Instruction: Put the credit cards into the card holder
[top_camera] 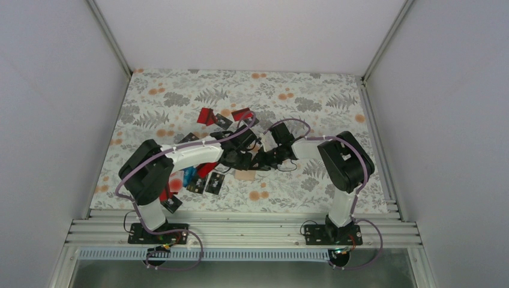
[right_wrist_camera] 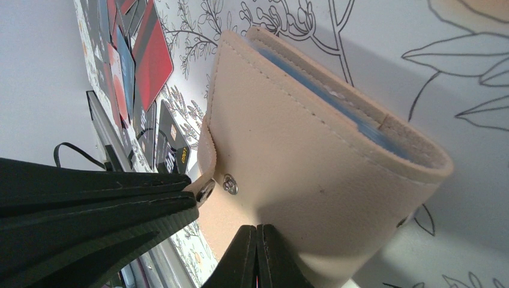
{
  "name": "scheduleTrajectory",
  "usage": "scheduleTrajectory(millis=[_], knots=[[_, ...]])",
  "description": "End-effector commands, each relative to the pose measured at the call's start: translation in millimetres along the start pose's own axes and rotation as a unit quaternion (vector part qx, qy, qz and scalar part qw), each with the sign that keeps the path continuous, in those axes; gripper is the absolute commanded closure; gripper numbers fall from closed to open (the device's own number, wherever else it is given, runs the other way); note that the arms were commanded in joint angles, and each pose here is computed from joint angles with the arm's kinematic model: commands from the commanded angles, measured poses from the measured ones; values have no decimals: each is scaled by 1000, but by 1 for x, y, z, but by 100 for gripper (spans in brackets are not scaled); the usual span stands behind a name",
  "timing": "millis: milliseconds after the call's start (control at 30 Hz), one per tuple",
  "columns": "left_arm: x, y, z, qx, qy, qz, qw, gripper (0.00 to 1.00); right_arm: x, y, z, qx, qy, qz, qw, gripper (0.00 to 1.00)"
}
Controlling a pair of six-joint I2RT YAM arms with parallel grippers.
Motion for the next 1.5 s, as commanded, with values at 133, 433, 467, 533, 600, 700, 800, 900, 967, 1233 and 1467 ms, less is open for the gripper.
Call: scheduleTrajectory(millis=[133, 433, 467, 533, 600, 700, 800, 900, 967, 1233, 1467], knots=[[3, -5, 2, 2, 3, -5, 1000, 98, 18, -28, -21, 32, 32, -69, 997, 96], [6, -4, 1, 2, 4, 5, 1000, 98, 18, -27, -20, 31, 32, -68, 997, 96], [6, -3, 1, 1, 5, 8, 1000, 98, 18, -27, -20, 31, 32, -68, 997, 96], [7, -2, 0, 2, 5, 11, 1000, 97, 18, -27, -21, 32, 33, -68, 997, 96], [7, -1, 0, 3, 5, 15, 1000, 98, 18, -27, -21, 32, 33, -68, 997, 96], [8, -1, 0, 2, 4, 16, 1000, 98, 18, -27, -21, 32, 33, -68, 997, 96], [9, -3, 1, 2, 3, 13, 1000, 98, 18, -26, -20, 31, 33, -68, 997, 96], [10, -3, 2, 2, 3, 12, 1000, 98, 19, -26, -21, 31, 34, -68, 997, 96], [10, -4, 3, 2, 1, 11, 1000, 98, 18, -26, -21, 31, 34, -68, 997, 96], [9, -9, 5, 3, 1, -1, 1000, 98, 20, -27, -21, 32, 36, -67, 997, 96], [14, -9, 4, 2, 5, 0, 1000, 98, 20, -27, -22, 33, 37, -67, 997, 96]])
Point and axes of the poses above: each gripper's point midway between its finger pads, its own x axis out along the fingers, its own y axis along the line the jaws close on, z = x × y, the point moved 6 cm from there along -x, back along the fingers, and after that the axes turned 5 degrees about -x, right-handed, at the moved point
